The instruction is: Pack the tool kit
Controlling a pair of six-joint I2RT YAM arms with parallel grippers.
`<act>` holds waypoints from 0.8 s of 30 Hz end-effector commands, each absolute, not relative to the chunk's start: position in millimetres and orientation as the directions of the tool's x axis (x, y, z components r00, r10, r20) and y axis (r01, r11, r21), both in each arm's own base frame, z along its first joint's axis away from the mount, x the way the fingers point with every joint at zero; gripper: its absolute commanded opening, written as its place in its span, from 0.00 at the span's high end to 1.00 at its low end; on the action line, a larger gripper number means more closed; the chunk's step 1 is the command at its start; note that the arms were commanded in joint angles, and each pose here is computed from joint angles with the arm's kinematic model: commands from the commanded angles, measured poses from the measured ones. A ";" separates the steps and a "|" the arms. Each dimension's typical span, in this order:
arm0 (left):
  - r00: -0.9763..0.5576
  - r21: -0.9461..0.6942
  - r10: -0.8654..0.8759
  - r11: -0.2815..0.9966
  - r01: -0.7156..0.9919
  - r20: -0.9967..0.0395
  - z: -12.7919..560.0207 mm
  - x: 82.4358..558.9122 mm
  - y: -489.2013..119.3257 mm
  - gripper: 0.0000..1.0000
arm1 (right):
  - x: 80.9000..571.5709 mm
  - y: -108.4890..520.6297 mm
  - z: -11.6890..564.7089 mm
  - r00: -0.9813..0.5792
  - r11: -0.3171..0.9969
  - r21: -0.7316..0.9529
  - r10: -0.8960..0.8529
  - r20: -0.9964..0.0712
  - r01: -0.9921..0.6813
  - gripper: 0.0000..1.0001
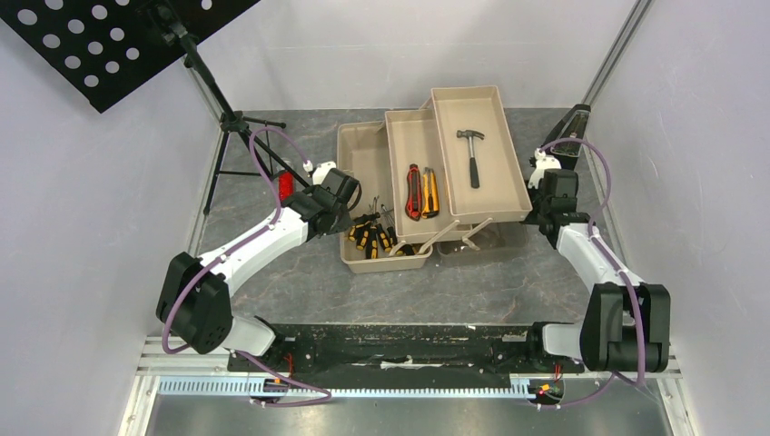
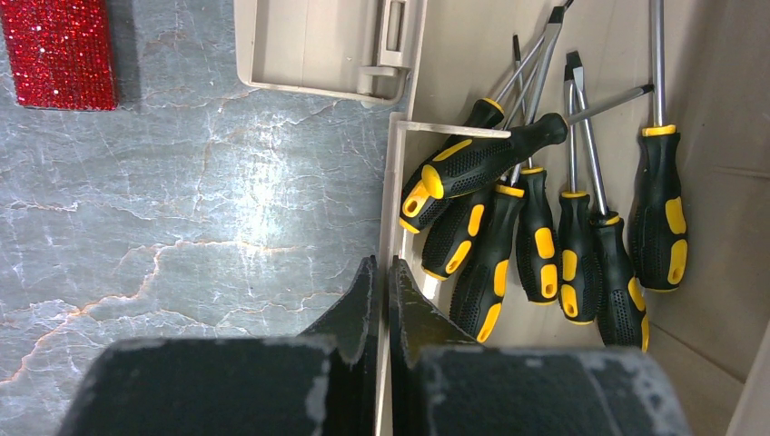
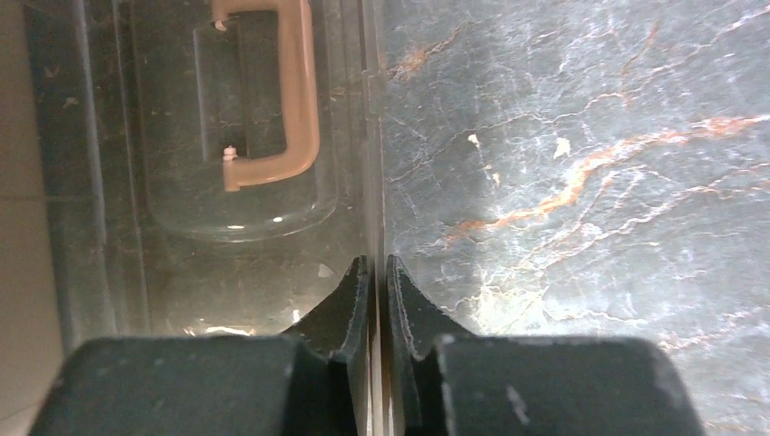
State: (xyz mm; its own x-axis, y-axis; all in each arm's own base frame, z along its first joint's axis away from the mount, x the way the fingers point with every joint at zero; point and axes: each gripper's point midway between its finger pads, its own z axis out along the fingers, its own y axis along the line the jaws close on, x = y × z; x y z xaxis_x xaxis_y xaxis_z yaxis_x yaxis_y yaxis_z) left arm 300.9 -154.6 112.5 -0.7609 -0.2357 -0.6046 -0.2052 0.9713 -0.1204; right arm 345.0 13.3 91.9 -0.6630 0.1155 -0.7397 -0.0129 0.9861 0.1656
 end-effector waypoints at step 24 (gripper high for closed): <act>-0.717 -0.333 -0.344 0.929 -0.163 -0.607 136.6 314.0 -188.9 0.96 | 355.1 -23.1 298.2 -0.320 0.942 -0.286 -0.220 -0.922 0.178 1.00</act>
State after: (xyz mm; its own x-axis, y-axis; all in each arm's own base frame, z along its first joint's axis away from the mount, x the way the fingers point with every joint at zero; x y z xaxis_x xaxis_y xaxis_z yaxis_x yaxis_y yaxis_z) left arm 299.7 -164.5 113.3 -0.7690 -0.2457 -0.5901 -0.1800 0.9691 -0.1690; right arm 347.1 10.8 198.6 -0.5184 -0.1442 -0.8429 -0.0141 0.9870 -0.1601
